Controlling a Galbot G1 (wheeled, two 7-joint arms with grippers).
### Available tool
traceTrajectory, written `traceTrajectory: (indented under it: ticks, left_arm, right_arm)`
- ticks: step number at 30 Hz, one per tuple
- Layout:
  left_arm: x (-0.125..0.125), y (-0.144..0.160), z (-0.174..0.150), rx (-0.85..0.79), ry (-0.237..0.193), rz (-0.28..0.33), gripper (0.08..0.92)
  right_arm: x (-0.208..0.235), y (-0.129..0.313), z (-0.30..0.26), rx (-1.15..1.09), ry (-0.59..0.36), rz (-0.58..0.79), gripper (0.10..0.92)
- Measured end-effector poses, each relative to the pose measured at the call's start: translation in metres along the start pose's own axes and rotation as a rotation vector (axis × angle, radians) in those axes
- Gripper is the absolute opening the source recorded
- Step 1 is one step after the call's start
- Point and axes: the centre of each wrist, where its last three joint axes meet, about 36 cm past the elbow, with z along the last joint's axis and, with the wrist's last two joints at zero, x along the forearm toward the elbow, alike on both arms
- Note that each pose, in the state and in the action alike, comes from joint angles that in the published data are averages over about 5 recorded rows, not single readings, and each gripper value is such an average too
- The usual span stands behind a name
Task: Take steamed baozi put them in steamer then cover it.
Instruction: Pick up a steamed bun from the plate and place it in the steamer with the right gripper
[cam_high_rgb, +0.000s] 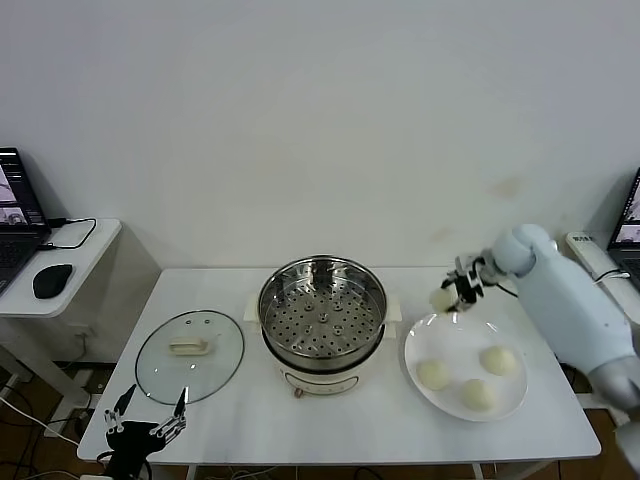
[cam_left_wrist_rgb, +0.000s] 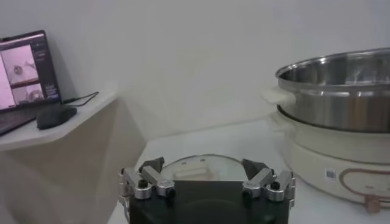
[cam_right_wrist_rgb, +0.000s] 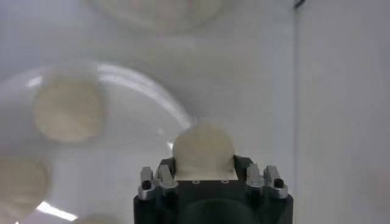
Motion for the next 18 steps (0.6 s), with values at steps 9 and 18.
traceTrajectory:
  ticks: [9,18]
  left_arm:
    - [-0.001,0.004,-0.003,0.0,-0.015,-0.03,0.823]
    - [0.003,0.003,0.0,-0.003,-0.007,-0.041,0.823]
  right_arm:
    - [0.023,-0.069,-0.085,0.22,-0.123,-0.021,0.594]
    - [0.023,-0.092,-0.166,0.6,-0.121,-0.05,0.595]
